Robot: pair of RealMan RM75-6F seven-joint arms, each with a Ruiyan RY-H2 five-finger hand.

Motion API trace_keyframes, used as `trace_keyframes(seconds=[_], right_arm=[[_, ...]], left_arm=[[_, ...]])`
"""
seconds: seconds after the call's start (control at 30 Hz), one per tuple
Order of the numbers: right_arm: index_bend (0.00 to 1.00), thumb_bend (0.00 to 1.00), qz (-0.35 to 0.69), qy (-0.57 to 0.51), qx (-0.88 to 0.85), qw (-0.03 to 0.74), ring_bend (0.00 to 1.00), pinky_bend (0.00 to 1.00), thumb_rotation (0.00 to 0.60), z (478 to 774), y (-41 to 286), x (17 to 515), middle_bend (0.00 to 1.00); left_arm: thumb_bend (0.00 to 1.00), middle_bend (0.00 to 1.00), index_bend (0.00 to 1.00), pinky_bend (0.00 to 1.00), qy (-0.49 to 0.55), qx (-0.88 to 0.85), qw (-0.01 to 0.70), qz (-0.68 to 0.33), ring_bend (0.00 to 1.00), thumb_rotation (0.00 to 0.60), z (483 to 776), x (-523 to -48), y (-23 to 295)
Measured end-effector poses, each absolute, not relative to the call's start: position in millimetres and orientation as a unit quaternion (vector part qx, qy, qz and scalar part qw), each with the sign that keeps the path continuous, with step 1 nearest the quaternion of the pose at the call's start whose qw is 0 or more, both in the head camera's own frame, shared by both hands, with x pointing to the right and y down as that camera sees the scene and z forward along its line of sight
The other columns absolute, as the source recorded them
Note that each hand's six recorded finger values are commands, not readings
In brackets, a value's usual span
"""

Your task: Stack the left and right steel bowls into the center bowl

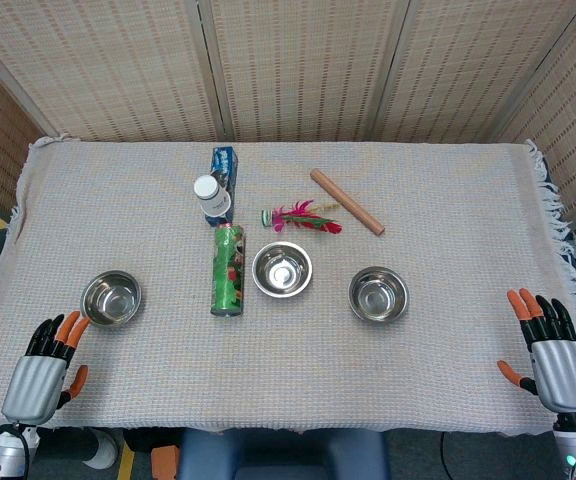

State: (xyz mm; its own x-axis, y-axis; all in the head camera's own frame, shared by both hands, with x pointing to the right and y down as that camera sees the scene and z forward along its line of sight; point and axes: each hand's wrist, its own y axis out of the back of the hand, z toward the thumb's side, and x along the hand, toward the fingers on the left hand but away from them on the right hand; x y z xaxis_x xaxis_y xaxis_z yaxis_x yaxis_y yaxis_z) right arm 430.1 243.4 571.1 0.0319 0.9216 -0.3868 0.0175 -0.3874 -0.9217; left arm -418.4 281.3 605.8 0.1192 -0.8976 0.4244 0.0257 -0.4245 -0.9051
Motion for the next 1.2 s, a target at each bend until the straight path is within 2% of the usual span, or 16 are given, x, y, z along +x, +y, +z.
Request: trace_keyframes(seconds=[0.3,0.87,1.07,1.2], right_arm=[[0.0,0.05,0.572,-0.399,-0.599,0.393,0.0,0.0,0.6,564.9,244.6,431.7,0.0],[0.0,0.05,0.583,-0.411,-0.583,0.389,0.0,0.0,0.6,562.2,240.0,442.9,0.0],[0.0,0.05,0.581,-0.413,-0.585,0.387,0.0,0.0,0.6,559.5,240.8,443.9,0.0],[0.0,0.05,0.582,-0.412,-0.586,0.385,0.0,0.0,0.6,560.0,241.2,443.7,0.0]], left_arm=[[0.44,0.0,0.0,0.09,0.338,-0.643,0.399,-0.56,0.0,0.6,620.6,-404.4,281.3],[0.43,0.0,0.07,0.1,0.263,-0.637,0.451,-0.567,0.0,0.6,707.4,-364.9,241.4],[0.43,0.0,0.09,0.1,0.251,-0.619,0.459,-0.586,0.0,0.6,722.1,-372.9,237.2],[0.42,0.0,0.1,0.1,0.26,-0.605,0.466,-0.591,0.0,0.6,721.6,-380.3,234.5]])
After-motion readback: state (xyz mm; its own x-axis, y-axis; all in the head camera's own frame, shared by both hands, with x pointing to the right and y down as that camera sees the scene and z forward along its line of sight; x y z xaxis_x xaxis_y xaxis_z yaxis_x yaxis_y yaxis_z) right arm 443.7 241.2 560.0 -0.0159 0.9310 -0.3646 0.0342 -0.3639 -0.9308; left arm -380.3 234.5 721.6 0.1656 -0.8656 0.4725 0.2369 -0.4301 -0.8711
